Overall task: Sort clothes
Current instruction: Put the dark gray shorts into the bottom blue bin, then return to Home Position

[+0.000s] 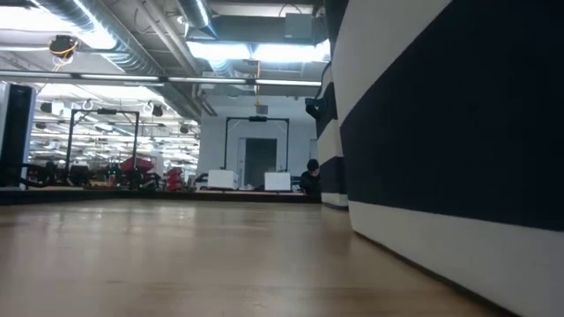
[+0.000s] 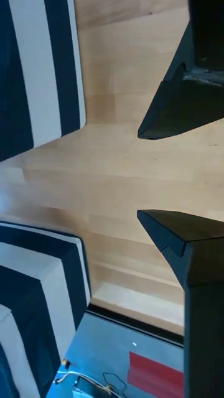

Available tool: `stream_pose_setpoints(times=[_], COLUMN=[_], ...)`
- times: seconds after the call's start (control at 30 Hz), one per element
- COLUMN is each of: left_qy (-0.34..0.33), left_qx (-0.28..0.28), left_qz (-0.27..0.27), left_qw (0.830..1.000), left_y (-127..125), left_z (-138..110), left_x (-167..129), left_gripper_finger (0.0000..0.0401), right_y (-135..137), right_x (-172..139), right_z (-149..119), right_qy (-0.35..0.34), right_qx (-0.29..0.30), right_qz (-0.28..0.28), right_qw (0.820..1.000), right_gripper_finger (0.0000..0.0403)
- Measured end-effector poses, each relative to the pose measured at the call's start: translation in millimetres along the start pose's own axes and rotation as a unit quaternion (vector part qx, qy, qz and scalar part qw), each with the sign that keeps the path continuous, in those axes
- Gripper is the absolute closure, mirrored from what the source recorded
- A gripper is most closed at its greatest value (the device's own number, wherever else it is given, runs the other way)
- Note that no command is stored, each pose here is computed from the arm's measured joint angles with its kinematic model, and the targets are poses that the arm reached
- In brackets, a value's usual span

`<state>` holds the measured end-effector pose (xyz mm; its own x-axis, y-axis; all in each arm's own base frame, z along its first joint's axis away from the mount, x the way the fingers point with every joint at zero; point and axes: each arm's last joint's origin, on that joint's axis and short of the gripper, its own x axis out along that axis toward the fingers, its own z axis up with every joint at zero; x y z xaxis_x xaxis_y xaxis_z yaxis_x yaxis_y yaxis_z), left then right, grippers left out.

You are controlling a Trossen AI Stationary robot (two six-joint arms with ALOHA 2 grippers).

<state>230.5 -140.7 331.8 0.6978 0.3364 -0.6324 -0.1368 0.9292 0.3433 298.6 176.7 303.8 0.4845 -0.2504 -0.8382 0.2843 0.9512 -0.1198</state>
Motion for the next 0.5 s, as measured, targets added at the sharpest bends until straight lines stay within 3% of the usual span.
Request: stream_pose_setpoints(times=[0.2,0.5], left_qy=[-0.008,-0.041], left_qx=[-0.003,-0.003], left_qz=[-0.004,-0.015], left_qw=[1.000,0.999], left_y=[7,26], left_z=[0,0], left_x=[-7,-25], left_gripper_finger=[0.0214,0.0214], right_y=[-13,-56], right_x=[-56,-118], right_z=[13,18], right_qy=[-0.041,-0.132], right_qx=[0.001,-0.016], right_qz=[0.041,0.040], right_qw=[0.998,0.990], right_gripper_finger=[0.0150,0.0150])
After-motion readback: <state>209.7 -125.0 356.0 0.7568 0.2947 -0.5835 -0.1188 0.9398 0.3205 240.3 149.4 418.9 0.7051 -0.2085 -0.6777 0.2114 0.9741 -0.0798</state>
